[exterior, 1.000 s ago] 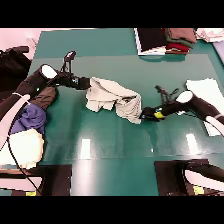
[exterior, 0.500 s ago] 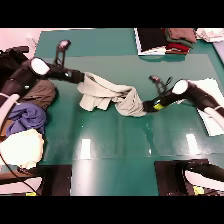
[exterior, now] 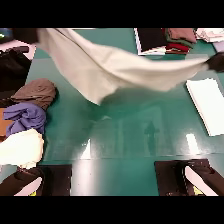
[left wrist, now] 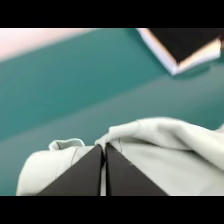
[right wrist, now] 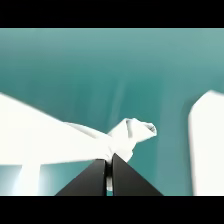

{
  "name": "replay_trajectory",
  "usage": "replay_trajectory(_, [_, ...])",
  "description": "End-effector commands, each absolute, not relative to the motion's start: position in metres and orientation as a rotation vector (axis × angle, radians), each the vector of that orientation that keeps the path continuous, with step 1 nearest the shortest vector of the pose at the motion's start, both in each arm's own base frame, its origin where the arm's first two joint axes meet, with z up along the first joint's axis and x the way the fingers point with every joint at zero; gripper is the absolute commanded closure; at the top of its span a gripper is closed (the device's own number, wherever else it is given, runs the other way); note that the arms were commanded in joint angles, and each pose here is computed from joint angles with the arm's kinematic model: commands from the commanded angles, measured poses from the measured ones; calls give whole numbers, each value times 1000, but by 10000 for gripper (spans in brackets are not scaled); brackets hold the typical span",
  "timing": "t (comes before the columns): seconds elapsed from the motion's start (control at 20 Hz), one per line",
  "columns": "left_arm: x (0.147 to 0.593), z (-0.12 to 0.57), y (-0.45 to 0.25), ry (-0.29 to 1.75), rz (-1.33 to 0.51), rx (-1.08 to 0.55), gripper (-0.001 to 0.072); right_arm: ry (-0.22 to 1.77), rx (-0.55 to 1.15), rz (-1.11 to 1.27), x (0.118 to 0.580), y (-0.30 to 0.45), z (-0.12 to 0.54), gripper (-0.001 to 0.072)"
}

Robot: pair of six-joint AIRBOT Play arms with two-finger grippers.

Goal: Fold the shirts.

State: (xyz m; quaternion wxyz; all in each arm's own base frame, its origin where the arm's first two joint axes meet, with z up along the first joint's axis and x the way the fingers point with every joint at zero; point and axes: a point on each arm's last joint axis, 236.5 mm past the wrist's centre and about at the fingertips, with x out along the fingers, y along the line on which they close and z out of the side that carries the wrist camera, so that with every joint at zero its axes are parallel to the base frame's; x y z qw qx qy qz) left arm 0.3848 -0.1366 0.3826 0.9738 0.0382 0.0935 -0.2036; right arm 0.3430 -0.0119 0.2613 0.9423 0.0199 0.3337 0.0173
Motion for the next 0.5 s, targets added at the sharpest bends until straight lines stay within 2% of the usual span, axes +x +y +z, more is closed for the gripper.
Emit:
replay_trajectory(0.0, [302, 479, -114, -50, -399, 75, 684, 445, -6, -35, 298, -25, 357, 691])
replay_trajectory(0.1, [260, 510, -104, -131, -399, 74, 684, 383, -17, -54, 278, -26, 385, 691])
replay_trajectory(0.25, [225, 522, -96, -166, -402, 79, 684, 394, -19, -88, 261, -32, 399, 691])
replay_trajectory(0.35, [226, 501, -99, -82, -416, 97, 684, 455, -14, -91, 262, -35, 391, 691])
replay_trajectory(0.45, [250, 452, -108, 108, -436, 97, 684, 559, 5, -47, 276, -29, 364, 691])
